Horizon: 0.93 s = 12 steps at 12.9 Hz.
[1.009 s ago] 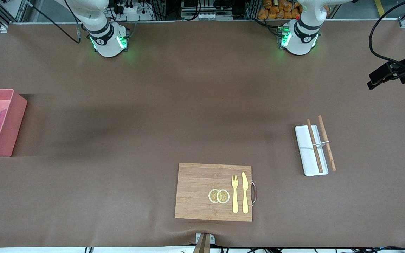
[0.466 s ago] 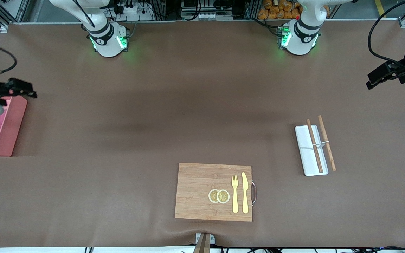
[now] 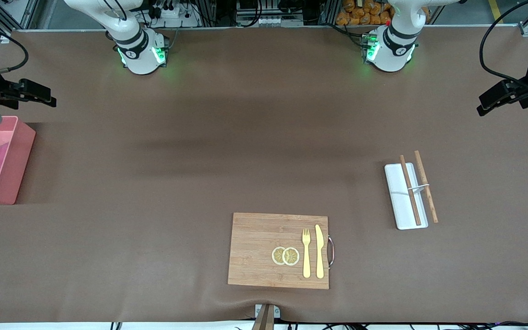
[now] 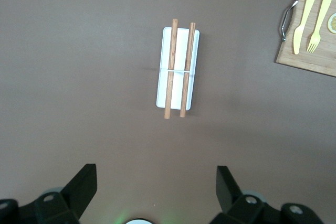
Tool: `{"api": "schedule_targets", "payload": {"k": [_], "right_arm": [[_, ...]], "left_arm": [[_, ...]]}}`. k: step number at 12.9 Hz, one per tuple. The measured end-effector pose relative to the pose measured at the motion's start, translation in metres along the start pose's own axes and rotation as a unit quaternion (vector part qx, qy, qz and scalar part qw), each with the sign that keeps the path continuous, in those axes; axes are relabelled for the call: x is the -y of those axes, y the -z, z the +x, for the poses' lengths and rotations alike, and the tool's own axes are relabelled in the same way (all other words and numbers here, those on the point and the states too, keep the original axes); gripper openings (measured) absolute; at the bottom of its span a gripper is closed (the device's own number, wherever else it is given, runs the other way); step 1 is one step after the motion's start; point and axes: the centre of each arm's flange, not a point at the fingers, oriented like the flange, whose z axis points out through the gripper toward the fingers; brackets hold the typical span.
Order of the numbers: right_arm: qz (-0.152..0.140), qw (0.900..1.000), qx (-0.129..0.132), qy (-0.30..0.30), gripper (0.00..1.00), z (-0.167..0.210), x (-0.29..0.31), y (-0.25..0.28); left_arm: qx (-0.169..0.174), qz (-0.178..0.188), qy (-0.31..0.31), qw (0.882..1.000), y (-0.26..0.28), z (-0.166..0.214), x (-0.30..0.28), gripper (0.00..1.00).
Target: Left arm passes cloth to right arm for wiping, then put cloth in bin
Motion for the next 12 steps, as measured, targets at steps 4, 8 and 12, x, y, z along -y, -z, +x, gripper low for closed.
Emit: {"api": "schedule_targets", "payload": {"k": [4,8,12], "right_arm": [[-0.008,0.999,-0.030,-0.024,1.00,-0.015,0.004,0.020],[-0.019,0.999,-0.050,-0.010,1.00,-0.018,-0.022,0.037],[-0.018,0.998,-0.056,-0.010,1.00,-0.020,-0.025,0.043]], "left_arm": [[-0.007,0.003,-0.004,1.000,0.010,-0.023,0.000,1.00],[-0.010,-0.005,-0.045,0.999,0.014,-0.026,0.004,1.00],[-0.011,-0.012,-0.045,0.999,0.016,-0.025,0.006,1.00]]}}
